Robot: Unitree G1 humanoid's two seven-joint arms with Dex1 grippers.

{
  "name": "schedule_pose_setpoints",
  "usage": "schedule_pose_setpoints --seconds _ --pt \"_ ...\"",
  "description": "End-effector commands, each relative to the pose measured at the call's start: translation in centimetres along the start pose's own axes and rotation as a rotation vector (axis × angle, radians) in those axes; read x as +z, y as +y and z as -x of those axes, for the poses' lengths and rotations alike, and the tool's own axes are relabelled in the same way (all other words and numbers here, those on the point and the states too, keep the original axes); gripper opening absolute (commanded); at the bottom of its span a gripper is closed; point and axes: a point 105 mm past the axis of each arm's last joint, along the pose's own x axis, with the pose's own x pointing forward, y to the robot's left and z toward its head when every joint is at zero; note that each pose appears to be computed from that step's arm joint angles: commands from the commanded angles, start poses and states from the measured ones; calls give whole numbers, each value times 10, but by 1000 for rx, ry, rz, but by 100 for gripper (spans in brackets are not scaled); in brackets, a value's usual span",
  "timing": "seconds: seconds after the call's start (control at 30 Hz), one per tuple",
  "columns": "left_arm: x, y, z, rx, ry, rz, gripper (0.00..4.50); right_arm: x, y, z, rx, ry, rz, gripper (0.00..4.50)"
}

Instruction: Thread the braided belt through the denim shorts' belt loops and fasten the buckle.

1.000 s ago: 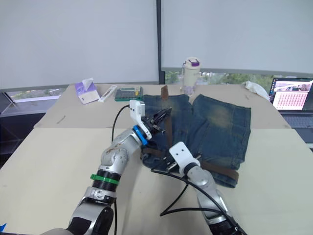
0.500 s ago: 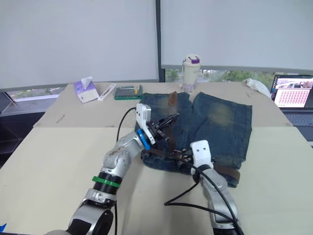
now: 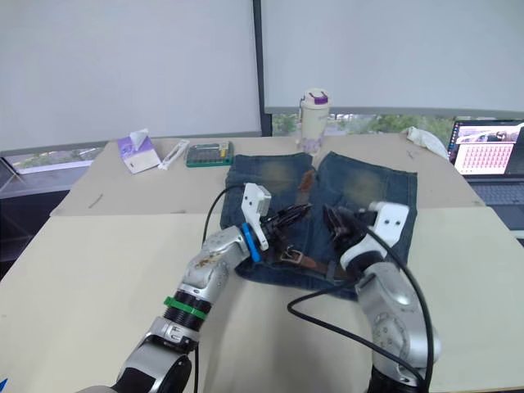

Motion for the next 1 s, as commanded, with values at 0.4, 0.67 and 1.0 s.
schedule_pose_setpoints --seconds 0.4,0.67,1.0 --pt "4 -3 -11 15 -23 -73 0 4 49 -21 128 56 -12 448" --pt "3 -4 -10 12 -29 -76 0 1 31 -27 2 67 1 297" --pt "3 -2 -7 12 -40 -30 37 0 28 -26 -16 68 -20 0"
